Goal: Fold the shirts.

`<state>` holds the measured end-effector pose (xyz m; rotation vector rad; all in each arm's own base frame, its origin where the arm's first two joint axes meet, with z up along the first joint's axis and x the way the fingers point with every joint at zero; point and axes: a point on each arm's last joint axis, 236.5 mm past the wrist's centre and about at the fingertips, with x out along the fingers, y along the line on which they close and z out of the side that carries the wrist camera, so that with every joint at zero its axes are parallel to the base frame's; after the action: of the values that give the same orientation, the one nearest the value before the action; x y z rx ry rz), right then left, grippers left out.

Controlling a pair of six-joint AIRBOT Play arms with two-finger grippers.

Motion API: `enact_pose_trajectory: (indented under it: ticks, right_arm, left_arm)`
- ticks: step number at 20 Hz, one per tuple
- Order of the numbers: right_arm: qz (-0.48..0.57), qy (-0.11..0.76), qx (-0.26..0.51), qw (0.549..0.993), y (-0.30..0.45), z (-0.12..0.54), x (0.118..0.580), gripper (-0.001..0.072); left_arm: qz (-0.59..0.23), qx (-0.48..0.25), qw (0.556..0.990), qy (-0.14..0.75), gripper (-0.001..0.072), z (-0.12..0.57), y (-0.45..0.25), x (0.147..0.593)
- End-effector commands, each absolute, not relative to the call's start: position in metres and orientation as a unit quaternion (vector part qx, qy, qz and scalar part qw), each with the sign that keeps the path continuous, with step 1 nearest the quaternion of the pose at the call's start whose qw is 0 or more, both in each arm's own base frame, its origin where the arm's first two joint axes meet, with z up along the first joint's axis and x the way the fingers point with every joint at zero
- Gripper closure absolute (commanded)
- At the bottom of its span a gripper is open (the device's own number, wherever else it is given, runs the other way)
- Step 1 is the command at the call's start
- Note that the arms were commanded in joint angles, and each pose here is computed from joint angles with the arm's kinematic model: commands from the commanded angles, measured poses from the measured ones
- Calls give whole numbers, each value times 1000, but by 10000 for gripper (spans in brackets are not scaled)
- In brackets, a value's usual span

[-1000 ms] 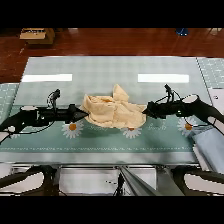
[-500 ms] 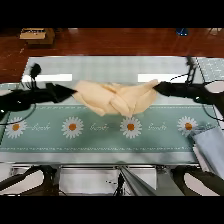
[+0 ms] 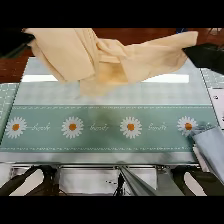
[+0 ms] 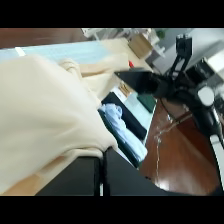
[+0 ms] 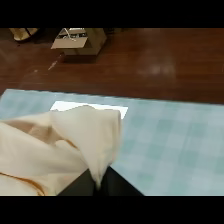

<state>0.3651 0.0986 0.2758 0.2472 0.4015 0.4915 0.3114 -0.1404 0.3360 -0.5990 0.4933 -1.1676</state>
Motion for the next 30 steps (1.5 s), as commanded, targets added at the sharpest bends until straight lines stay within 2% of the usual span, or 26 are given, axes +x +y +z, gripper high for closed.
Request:
enact_pose_trajectory:
  ticks: [1, 3, 9, 11, 12, 14, 16, 18, 21, 25, 27, 30]
  right_arm:
    - [229, 169, 54, 957, 93, 325, 329, 684]
    - [225, 161, 31, 961, 92, 347, 306, 684]
    - [152, 101, 26, 983, 68, 412, 251, 684]
    - [136, 114, 21, 984, 62, 412, 245, 684]
    - [129, 141, 24, 981, 58, 400, 246, 684]
    - [122, 259, 23, 958, 51, 344, 257, 684]
    - [141, 377, 37, 915, 54, 287, 279, 684]
    - [174, 446, 67, 875, 64, 242, 315, 684]
    - [212, 525, 96, 819, 83, 167, 369, 684]
    - [238, 623, 94, 739, 116, 51, 407, 684]
    - [232, 644, 106, 721, 124, 9, 420, 683]
    - [206, 648, 132, 721, 125, -21, 438, 683]
  left_arm:
    - [-584, -225, 736, 258, 681, 357, -156, 252]
    - [-590, -226, 722, 284, 681, 358, -162, 229]
    - [-576, -202, 749, 259, 681, 383, -180, 185]
    - [-531, -180, 779, 282, 682, 366, -177, 186]
    - [-481, -170, 802, 311, 682, 347, -167, 195]
    - [-391, -147, 831, 366, 681, 301, -143, 214]
    - [-371, -171, 812, 417, 681, 254, -140, 226]
    - [-376, -216, 776, 458, 681, 202, -153, 235]
    - [-332, -286, 739, 512, 681, 97, -174, 257]
    - [-213, -339, 739, 542, 680, -9, -161, 285]
    - [-183, -350, 733, 554, 680, -32, -153, 293]
    - [-159, -360, 725, 565, 679, -50, -145, 298]
